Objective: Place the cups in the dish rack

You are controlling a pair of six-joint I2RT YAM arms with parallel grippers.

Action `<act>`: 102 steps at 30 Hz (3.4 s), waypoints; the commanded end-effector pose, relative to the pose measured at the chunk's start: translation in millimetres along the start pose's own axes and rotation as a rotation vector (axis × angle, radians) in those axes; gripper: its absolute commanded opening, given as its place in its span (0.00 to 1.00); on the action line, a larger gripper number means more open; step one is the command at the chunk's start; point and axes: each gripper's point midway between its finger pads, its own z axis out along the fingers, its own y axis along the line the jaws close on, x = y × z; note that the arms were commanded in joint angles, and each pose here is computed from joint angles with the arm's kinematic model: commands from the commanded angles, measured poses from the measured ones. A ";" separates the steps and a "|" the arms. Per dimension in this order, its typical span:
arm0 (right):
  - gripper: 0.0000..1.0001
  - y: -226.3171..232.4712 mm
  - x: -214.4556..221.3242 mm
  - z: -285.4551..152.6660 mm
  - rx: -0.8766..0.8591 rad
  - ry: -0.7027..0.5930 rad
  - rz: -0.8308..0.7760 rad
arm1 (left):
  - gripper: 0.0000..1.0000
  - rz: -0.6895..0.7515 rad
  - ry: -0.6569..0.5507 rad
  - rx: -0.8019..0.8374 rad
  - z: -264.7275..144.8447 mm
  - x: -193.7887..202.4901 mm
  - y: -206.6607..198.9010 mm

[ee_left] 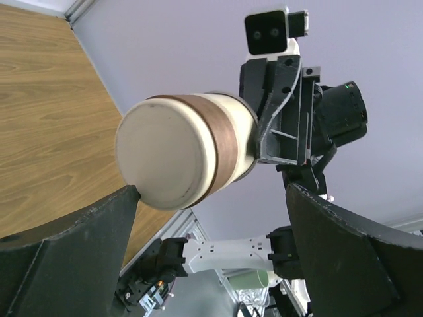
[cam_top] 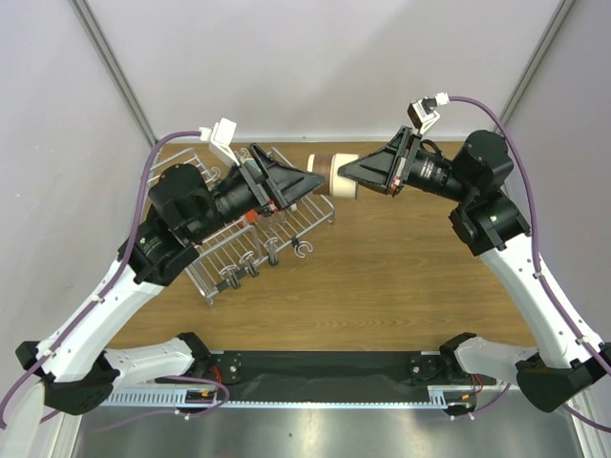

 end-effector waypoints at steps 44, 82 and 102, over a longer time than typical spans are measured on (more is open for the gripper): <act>0.00 26.9 25.0 -1.4 -0.188 -0.065 0.023 | 0.58 -0.081 -0.026 0.102 -7.4 -6.8 -32.6; 0.90 -133.6 23.2 -146.0 0.835 -0.165 0.049 | 0.00 0.220 0.379 -0.744 78.1 24.7 266.5; 0.91 -146.7 12.5 -167.9 0.852 -0.205 0.069 | 0.00 0.229 0.396 -0.910 65.8 18.4 365.2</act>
